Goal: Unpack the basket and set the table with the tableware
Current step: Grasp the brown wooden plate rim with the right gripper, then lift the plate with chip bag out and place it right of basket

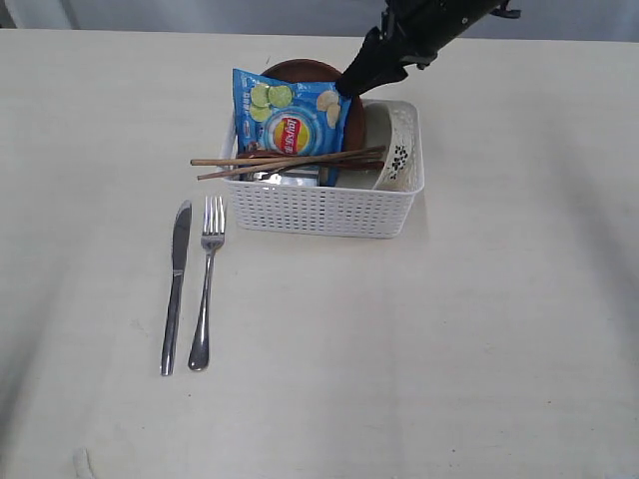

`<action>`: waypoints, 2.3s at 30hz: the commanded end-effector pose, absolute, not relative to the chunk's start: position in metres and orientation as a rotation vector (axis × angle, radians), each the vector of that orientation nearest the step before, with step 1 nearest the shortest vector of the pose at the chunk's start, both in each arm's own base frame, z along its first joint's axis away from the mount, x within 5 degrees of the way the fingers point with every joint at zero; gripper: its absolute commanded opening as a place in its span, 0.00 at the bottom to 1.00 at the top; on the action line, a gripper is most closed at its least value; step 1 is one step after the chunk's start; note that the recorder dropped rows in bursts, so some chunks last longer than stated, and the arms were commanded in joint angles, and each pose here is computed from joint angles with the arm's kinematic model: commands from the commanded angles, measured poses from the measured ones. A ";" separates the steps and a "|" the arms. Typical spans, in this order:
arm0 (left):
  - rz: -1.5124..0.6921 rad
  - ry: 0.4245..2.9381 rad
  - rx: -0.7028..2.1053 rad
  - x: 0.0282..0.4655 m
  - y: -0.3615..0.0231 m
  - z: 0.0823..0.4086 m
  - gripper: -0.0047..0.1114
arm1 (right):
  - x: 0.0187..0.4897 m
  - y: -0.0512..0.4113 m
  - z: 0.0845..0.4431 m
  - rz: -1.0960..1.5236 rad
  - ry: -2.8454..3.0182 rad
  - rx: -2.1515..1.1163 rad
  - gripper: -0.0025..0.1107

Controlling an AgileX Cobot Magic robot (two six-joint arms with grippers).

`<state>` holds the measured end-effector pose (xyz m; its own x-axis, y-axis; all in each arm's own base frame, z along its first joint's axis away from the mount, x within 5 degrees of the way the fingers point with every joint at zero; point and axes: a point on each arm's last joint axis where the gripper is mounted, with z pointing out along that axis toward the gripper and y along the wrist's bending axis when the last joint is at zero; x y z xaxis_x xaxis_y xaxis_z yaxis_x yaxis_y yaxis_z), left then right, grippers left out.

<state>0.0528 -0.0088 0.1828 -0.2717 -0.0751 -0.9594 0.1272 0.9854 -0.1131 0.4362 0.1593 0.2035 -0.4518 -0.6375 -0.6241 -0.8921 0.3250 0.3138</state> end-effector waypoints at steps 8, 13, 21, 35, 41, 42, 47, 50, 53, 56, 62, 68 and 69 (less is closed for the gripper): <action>-0.195 1.834 0.046 0.053 -0.009 0.182 0.04 | 0.446 0.160 0.196 0.842 2.105 -1.377 0.50; -0.195 1.834 0.046 0.053 -0.009 0.182 0.04 | 0.448 0.163 0.188 0.896 2.086 -1.352 0.50; -0.195 1.834 0.046 0.053 -0.009 0.182 0.04 | 0.452 0.164 0.180 0.892 2.092 -1.327 0.29; -0.195 1.834 0.046 0.053 -0.009 0.182 0.04 | 0.454 0.170 0.219 0.973 1.979 -1.339 0.02; -0.195 1.834 0.046 0.053 -0.009 0.182 0.04 | 0.452 0.169 0.257 0.927 1.942 -1.301 0.02; -0.195 1.834 0.046 0.053 -0.009 0.182 0.04 | 0.452 0.168 0.263 0.919 1.935 -1.296 0.02; -0.195 1.834 0.046 0.053 -0.009 0.182 0.04 | 0.449 0.160 0.286 0.881 1.933 -1.230 0.02; -0.195 1.834 0.046 0.053 -0.009 0.182 0.04 | 0.449 0.150 0.297 0.877 1.950 -1.178 0.02; -0.195 1.834 0.046 0.053 -0.009 0.182 0.04 | 0.452 0.129 0.310 0.836 1.998 -1.054 0.02; -0.195 1.834 0.046 0.053 -0.009 0.182 0.04 | 0.458 0.097 0.319 0.732 2.103 -0.875 0.02; -0.195 1.834 0.046 0.053 -0.009 0.182 0.04 | 0.470 -0.030 0.296 0.632 2.437 -0.161 0.02; -0.195 1.834 0.046 0.053 -0.009 0.182 0.04 | 0.457 -0.083 0.191 0.895 2.584 0.256 0.02; -0.195 1.834 0.046 0.053 -0.009 0.182 0.04 | 0.456 -0.083 0.177 0.918 2.607 0.275 0.02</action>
